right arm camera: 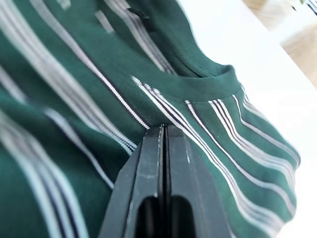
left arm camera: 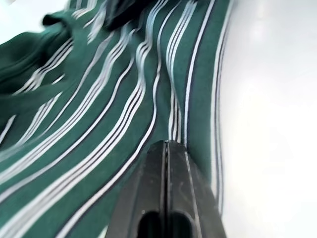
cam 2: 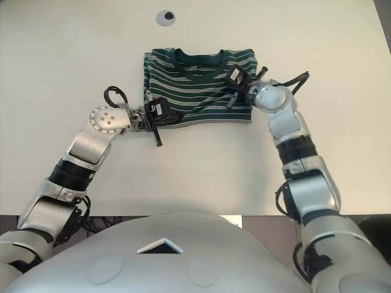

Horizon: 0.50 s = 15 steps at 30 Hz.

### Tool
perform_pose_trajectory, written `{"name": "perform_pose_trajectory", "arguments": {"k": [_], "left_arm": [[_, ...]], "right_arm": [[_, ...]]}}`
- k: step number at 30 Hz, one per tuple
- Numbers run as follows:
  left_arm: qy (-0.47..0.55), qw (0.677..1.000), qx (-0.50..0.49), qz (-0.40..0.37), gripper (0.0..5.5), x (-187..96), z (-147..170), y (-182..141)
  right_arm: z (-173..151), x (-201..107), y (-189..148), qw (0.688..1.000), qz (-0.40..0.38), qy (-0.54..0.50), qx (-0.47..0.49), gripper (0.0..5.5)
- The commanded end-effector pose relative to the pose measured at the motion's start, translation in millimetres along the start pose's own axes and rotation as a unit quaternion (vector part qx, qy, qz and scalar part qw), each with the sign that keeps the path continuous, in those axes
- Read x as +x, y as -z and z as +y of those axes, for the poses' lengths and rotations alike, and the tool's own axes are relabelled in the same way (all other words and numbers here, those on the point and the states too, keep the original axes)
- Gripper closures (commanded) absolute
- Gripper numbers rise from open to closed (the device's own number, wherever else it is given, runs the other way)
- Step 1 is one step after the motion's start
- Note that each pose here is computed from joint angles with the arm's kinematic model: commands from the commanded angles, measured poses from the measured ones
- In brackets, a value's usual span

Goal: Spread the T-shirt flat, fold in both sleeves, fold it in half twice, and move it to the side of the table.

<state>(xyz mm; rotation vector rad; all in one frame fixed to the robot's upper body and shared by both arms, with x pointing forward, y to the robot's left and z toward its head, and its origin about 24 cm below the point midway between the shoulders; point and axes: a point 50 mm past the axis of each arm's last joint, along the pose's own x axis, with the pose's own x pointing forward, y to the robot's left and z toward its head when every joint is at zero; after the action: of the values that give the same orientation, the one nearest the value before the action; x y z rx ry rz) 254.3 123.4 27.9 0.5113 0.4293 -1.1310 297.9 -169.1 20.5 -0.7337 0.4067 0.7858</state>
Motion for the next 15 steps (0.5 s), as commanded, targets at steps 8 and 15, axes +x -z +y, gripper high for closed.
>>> {"name": "perform_pose_trajectory", "arguments": {"k": [8, 15], "left_arm": [[-0.043, 0.995, -0.008, 0.087, 5.5, -21, 35, 32], [-0.032, 0.997, 0.031, 0.057, 5.5, -1, 41, 20]], "right_arm": [[137, -50, -19, 0.943, 0.021, -0.321, 0.089, 5.45], [159, -29, -59, 0.943, -0.026, -0.302, 0.138, 5.45]]}}
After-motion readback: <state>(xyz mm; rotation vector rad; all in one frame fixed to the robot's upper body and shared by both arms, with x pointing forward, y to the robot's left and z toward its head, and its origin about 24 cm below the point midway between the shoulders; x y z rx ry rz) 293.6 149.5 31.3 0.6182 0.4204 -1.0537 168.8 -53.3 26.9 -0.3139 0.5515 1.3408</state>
